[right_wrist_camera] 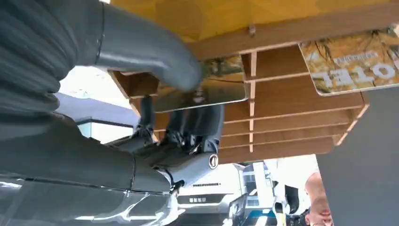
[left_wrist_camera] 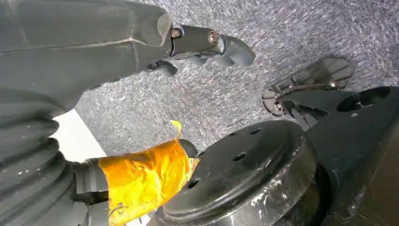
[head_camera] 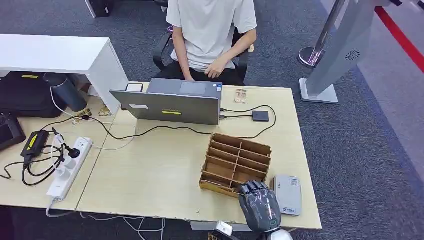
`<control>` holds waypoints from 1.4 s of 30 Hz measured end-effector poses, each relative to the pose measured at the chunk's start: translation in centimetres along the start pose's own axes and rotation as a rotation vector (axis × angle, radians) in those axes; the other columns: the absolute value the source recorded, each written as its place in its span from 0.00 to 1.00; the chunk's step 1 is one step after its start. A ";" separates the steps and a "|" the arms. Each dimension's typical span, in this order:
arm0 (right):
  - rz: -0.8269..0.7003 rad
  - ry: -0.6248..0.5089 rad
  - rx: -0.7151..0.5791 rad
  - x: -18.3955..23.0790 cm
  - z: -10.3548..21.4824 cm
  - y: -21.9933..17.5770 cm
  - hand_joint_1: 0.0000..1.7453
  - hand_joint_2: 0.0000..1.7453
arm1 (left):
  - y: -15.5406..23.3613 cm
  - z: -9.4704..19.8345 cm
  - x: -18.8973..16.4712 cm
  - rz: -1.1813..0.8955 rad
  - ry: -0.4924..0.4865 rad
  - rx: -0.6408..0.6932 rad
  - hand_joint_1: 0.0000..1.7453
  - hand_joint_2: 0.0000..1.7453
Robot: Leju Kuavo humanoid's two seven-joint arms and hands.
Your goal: Pass the card to the sensor for recognition and then transmit it.
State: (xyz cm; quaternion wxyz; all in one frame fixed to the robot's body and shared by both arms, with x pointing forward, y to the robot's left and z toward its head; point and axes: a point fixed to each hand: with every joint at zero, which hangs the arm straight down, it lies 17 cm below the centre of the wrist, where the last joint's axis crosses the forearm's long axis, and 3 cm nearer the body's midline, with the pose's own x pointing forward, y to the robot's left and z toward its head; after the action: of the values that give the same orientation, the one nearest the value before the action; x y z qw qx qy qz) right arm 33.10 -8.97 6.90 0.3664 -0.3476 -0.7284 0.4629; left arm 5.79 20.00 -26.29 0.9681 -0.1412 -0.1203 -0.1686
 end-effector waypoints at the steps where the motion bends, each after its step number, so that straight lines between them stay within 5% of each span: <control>1: 0.000 0.001 0.000 0.0 0.0 0.0 1.00 1.00 | 0.0 0.0 0.0 0.000 0.000 0.000 0.00 1.00; 23: -0.063 0.034 0.013 -0.3 -0.4 0.3 1.00 1.00 | 0.3 0.0 0.0 -0.011 -0.004 0.013 0.00 1.00; 42: -0.074 0.045 -0.077 -2.8 -4.9 -4.2 1.00 1.00 | 0.7 0.1 -0.4 -0.020 0.009 0.009 0.00 1.00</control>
State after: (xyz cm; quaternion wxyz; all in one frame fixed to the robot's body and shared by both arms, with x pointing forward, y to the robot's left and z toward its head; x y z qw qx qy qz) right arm 37.95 -10.71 11.66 0.3861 -0.3447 -0.7496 0.4126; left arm 5.67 20.75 -26.42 0.9676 -0.1347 -0.1179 -0.1782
